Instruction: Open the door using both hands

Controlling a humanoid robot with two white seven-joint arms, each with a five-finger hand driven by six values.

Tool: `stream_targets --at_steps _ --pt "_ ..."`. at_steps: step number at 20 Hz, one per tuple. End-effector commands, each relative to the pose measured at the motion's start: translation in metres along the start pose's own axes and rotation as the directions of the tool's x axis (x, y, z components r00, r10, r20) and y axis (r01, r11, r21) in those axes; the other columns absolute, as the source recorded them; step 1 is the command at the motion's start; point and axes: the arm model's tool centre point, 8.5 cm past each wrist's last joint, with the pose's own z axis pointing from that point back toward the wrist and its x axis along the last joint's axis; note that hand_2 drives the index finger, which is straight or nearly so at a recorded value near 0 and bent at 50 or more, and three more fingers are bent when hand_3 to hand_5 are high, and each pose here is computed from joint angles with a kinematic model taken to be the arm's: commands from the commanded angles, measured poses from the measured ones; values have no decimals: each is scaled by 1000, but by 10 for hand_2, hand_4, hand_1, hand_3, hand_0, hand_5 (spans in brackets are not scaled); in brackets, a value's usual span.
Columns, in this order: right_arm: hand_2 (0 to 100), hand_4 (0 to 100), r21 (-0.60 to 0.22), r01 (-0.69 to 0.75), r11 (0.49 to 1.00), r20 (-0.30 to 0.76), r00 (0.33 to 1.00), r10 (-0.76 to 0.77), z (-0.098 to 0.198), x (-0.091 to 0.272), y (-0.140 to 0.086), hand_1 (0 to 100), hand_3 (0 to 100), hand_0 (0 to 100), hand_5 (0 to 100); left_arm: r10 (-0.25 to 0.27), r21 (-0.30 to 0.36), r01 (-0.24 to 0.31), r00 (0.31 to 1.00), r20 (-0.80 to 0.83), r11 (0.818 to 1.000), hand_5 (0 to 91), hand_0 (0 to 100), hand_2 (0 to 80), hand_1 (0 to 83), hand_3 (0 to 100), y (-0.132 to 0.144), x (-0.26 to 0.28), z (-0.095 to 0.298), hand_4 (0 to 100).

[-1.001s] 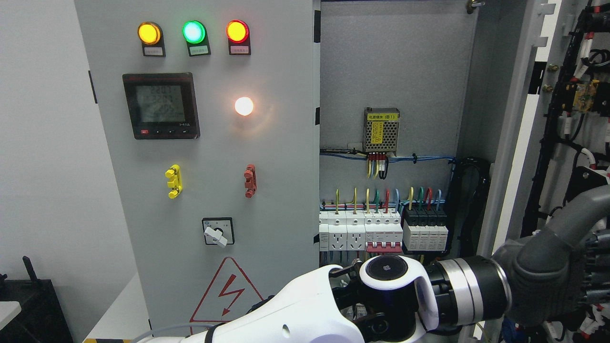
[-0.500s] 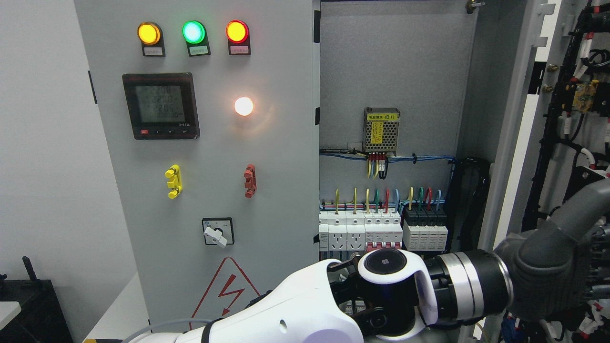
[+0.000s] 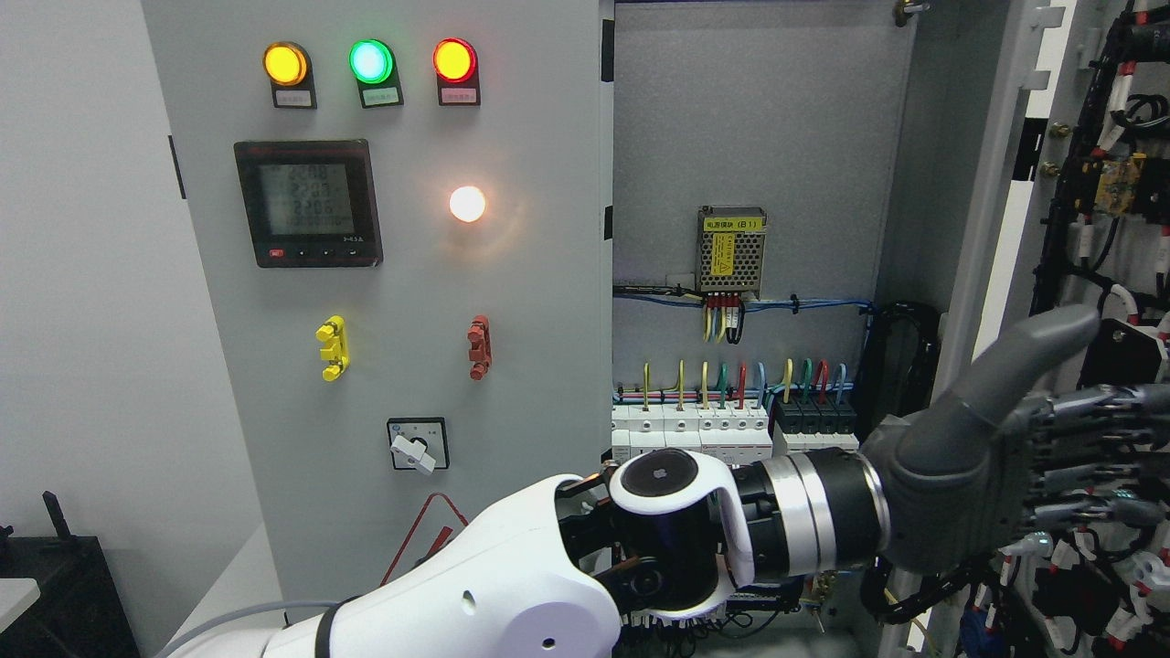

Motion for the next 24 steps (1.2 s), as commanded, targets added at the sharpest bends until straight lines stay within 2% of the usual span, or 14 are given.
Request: stream_targets --at_steps 1,5,11,17,21,24 --pt "0 0 0 0 1000 1 1000 0 0 0 0 0 0 0 0 -38 140 41 999 -23 989 0 0 0 0 0 32 4 96 43" --pt "0 0 0 0 1000 1 1000 0 0 0 0 0 0 0 0 -7 208 16 999 -46 978 0 0 0 0 0 43 -15 133 43" --pt "0 0 0 0 1000 1 1000 0 0 0 0 0 0 0 0 45 315 -16 995 -88 949 0 0 0 0 0 60 -43 182 43" --pt "0 0 0 0 1000 1 1000 0 0 0 0 0 0 0 0 86 349 -33 987 -137 937 0 0 0 0 0 51 -75 219 44" --pt "0 0 0 0 1000 1 1000 0 0 0 0 0 0 0 0 118 330 -55 977 -175 942 0 0 0 0 0 44 -96 244 43" --pt "0 0 0 0 1000 1 1000 0 0 0 0 0 0 0 0 142 360 -55 965 -220 931 0 0 0 0 0 41 -122 268 42"
